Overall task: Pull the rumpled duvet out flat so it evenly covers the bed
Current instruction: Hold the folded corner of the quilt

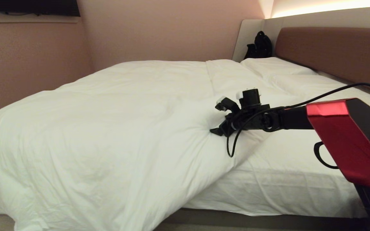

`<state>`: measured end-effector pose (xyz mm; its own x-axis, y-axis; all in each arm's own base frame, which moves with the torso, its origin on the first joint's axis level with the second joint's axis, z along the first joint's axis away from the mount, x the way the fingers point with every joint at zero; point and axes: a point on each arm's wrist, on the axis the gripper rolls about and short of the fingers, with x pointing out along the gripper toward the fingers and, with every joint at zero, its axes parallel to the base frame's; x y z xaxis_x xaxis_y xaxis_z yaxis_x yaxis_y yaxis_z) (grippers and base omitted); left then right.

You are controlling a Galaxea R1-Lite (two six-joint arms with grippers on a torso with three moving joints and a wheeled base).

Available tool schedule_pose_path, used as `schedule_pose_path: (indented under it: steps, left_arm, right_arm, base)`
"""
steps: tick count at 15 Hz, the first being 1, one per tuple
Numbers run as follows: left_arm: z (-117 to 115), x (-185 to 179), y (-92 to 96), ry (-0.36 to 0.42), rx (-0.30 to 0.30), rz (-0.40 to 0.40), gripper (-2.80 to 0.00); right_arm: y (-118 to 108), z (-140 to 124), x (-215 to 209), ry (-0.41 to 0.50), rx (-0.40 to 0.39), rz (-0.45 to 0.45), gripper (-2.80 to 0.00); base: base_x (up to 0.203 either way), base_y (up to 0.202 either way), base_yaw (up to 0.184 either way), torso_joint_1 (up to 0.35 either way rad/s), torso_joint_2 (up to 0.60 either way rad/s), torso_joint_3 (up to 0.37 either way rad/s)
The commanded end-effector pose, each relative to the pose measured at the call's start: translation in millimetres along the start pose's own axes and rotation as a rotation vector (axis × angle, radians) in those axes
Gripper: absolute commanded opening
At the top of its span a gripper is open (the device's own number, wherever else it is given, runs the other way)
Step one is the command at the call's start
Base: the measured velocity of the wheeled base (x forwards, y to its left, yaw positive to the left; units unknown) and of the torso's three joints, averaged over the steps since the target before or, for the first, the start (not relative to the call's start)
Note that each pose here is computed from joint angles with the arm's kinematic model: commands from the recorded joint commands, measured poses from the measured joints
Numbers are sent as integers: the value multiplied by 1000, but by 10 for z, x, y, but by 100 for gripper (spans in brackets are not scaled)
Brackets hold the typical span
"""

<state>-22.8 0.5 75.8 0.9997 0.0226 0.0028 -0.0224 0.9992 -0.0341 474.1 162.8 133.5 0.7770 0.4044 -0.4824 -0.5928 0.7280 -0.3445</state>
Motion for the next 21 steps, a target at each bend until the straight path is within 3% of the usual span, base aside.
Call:
schedule_pose_path:
  steps: [1, 8, 9, 17, 21]
  left_arm:
    - [0, 0, 0, 0, -1, 0, -280]
    - [0, 0, 0, 0, -1, 0, -280]
    - [0, 0, 0, 0, -1, 0, -280]
    - [0, 0, 0, 0, -1, 0, -280]
    - [0, 0, 0, 0, -1, 0, -280]
  right_arm:
    - [67, -253, 247, 52, 19, 10, 0]
    - [48, -400, 342, 80, 65, 9, 0]
    - [40, -402, 341, 79, 70, 7, -280]
    - [-3, -289, 240, 56, 105, -7, -280]
    - [-77, -86, 45, 9, 144, -30, -280]
  base:
    - [0, 0, 0, 0, 0, 0]
    - [0, 0, 0, 0, 0, 0]
    - [0, 0, 0, 0, 0, 0]
    - [0, 0, 0, 0, 0, 0]
    - [0, 0, 0, 0, 0, 0]
